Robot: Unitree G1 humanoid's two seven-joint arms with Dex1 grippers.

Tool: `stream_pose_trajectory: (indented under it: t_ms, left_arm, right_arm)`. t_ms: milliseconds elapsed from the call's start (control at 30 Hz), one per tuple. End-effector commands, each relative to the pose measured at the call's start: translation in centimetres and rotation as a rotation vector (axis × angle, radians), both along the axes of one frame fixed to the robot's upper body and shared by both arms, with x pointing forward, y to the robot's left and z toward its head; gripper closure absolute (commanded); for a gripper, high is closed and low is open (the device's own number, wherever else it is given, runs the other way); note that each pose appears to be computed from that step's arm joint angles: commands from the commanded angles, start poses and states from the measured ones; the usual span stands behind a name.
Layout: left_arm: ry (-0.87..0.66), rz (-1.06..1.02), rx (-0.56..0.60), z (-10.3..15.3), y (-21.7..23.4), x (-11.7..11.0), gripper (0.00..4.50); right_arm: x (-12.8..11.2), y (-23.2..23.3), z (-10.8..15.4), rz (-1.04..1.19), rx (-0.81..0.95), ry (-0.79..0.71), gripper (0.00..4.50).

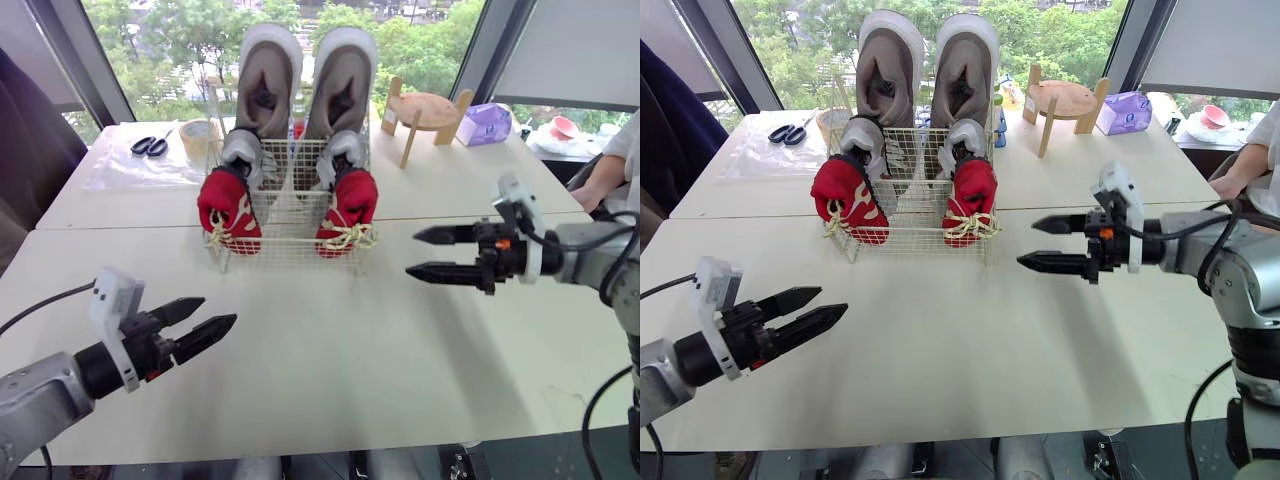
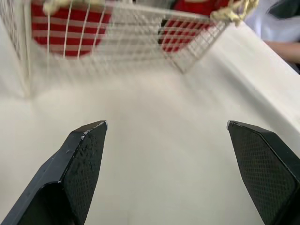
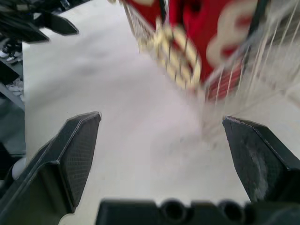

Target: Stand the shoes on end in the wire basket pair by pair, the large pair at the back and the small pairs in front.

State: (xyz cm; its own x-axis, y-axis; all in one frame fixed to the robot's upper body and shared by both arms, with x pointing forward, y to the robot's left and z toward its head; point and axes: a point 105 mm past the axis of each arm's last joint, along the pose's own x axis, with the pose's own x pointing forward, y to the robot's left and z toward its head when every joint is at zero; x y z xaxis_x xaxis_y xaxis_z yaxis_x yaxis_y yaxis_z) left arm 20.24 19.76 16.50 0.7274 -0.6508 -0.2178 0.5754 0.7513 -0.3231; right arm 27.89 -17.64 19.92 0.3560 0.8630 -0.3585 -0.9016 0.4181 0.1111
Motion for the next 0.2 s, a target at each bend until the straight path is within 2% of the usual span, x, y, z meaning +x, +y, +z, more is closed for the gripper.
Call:
stream_pose_trajectory:
  t_ms: [33,200]
  left_arm:
    - [0.021,-0.009,0.007,-0.7,0.7,-0.4,0.29]
    - [0.057,-0.023,-0.003,-1.7,1.0,-0.6,0.29]
  right_arm:
    - [-0.6,-0.2,-1.2,-0.008,-0.019,0.003,0.0]
    - [-1.2,1.0,-1.9,0.016,0.012,0.016,0.0]
